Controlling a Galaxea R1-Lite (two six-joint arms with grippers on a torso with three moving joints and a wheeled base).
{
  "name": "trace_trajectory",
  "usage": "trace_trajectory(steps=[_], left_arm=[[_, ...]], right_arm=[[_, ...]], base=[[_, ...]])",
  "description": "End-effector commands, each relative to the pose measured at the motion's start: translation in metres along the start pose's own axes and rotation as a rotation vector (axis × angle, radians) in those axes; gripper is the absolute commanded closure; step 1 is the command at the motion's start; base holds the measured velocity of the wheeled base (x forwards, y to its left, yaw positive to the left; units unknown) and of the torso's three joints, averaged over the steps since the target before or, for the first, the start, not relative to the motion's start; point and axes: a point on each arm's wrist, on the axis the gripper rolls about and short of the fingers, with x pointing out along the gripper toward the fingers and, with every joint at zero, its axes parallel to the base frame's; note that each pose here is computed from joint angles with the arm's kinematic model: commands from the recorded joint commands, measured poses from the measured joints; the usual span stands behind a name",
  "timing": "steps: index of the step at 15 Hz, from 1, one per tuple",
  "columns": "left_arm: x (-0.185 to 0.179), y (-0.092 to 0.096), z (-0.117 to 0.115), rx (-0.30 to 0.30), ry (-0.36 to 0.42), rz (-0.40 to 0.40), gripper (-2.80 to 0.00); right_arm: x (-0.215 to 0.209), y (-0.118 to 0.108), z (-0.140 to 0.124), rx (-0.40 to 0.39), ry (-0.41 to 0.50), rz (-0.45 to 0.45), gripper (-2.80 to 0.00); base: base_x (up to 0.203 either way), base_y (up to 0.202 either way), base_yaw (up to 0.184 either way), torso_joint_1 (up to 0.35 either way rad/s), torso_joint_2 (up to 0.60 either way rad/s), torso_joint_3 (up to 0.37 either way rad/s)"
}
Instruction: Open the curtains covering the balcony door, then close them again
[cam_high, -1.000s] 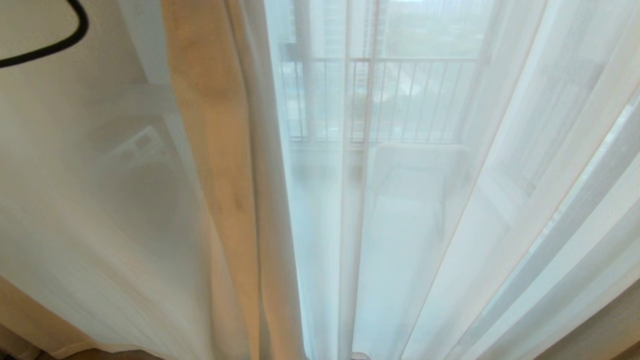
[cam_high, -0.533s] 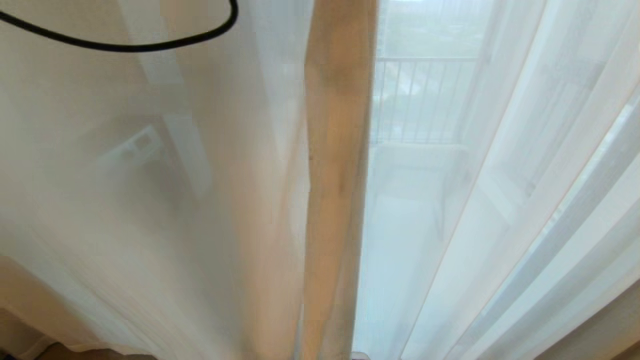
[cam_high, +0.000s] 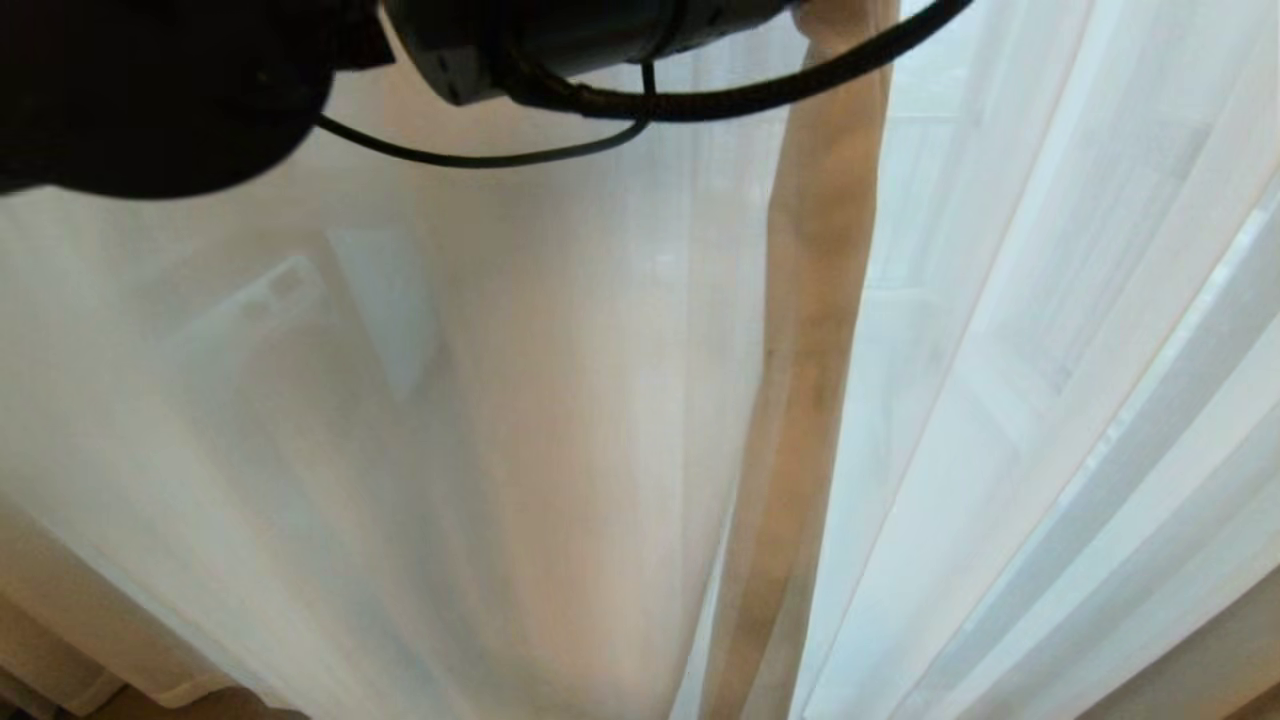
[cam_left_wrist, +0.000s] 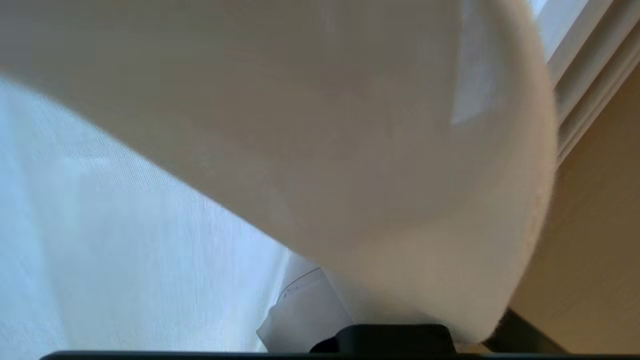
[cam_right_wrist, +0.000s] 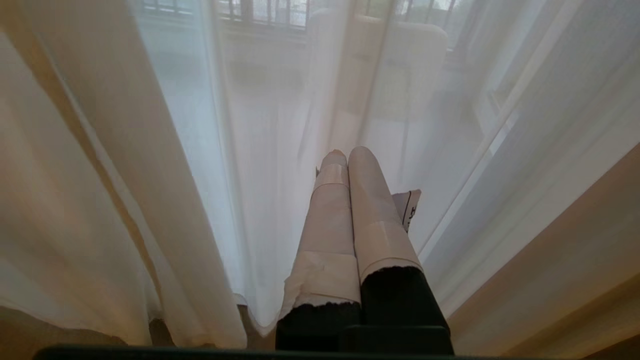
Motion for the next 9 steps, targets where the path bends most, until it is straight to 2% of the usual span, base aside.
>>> trace_trajectory(steps=[1,9], left_arm=[[0.012,0.001,-0.017,-0.001,0.038,0.005,0.0],[0.025,0.016,-0.036,0.007,0.08,0.049,0.0]], right_arm=[[0.0,0.0,0.0,-0.001,0.001,0.001,0.0],[0.0,0.0,0.0,-0.001,0.001,0.001,0.0]], base=[[0.0,0.0,0.0,0.0,0.0,0.0],[0.0,0.0,0.0,0.0,0.0,0.0]])
